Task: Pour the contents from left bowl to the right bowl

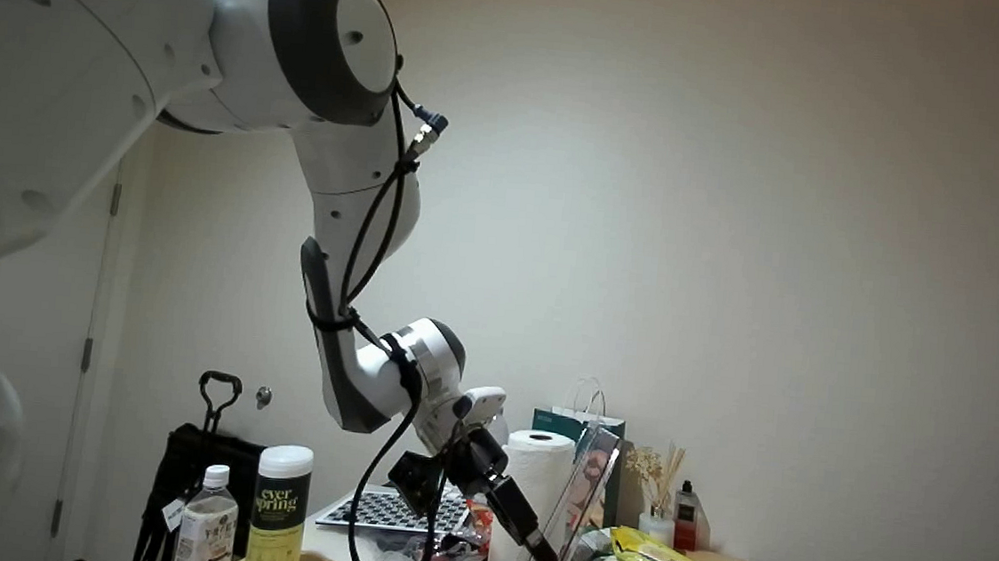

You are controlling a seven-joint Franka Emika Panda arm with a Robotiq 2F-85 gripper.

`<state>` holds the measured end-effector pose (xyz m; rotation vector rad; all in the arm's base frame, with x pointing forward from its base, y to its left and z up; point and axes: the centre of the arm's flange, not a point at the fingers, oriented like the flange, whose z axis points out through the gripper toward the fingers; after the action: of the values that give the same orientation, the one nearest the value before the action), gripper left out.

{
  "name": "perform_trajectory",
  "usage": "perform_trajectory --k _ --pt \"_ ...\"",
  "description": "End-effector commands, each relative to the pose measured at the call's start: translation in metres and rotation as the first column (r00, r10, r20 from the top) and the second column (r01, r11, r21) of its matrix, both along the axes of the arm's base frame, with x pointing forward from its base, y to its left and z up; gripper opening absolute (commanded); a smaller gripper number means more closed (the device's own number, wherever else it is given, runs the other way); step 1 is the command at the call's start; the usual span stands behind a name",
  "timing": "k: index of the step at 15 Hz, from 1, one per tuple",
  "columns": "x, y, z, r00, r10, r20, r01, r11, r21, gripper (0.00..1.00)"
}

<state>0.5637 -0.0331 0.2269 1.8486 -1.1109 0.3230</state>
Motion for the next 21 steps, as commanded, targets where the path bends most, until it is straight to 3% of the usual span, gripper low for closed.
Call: perform_trajectory --k 1,3,5,8,11,17,21 --pt "0.000 0.000 -0.001 1.000 0.002 -0.007 -0.002 1.000 0.004 0.07" --pt "-0.001 -0.002 -0.002 1.000 0.001 -0.012 -0.001 1.000 0.007 0.02" --pt "-0.005 0.007 -0.003 1.000 0.011 0.023 -0.009 0.995 -0.102 0.03" --pt "-0.012 0.021 0.006 0.999 0.021 -0.031 -0.027 0.978 -0.208 0.02" --pt "-0.018 0.039 0.015 0.996 0.036 -0.081 -0.056 0.964 -0.258 0.02" --pt "-0.032 0.059 0.014 0.991 0.062 -0.119 -0.105 0.908 -0.406 0.03" --pt "-0.045 0.060 0.010 0.980 0.083 -0.183 -0.158 0.880 -0.448 0.02"
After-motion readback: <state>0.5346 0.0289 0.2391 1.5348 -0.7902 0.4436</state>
